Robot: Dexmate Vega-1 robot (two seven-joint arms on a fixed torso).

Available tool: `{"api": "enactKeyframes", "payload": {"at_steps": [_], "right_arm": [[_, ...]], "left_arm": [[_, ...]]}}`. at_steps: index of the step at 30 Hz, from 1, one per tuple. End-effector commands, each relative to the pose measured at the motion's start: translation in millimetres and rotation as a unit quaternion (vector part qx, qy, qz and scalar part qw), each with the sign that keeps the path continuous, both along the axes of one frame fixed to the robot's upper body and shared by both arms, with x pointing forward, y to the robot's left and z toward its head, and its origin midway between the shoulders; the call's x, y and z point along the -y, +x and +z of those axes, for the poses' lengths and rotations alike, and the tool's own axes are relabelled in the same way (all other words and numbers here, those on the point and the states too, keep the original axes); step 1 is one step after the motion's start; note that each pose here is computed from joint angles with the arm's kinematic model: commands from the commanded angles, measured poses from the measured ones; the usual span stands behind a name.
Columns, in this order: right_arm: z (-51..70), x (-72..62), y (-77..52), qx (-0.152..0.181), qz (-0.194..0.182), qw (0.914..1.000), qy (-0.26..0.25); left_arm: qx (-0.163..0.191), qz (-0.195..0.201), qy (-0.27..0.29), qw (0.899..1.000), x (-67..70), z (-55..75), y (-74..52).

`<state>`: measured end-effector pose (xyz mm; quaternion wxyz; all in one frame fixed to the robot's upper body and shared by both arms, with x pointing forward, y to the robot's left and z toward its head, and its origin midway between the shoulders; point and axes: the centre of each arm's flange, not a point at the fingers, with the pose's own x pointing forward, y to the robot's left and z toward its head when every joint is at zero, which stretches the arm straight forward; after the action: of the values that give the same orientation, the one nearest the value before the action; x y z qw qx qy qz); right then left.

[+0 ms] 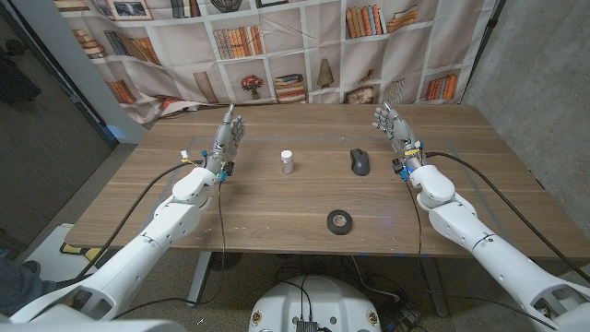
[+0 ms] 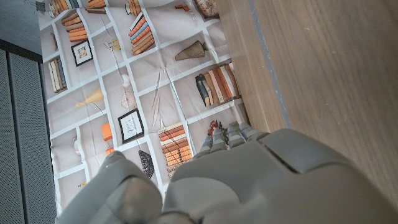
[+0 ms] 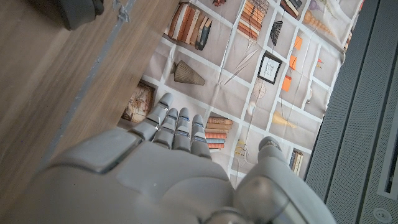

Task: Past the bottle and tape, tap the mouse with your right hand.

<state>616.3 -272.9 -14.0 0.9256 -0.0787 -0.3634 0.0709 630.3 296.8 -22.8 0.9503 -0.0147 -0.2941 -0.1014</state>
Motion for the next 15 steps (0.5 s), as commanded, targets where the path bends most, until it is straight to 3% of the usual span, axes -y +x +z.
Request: {"api": "enactKeyframes", "payload": {"at_steps": [1, 15], "right_arm": [[2.9, -2.5, -14.5, 0.027, -0.032, 0.9988, -0.024], [7.9, 1.5, -25.2, 0.054, -0.067, 0.996, -0.024]], "left_arm": [[0.001, 0.001, 0.001, 1.0, -4.2, 0.4, -7.2], [0.007, 0.006, 0.014, 1.0, -4.1, 6.0, -6.9]]}}
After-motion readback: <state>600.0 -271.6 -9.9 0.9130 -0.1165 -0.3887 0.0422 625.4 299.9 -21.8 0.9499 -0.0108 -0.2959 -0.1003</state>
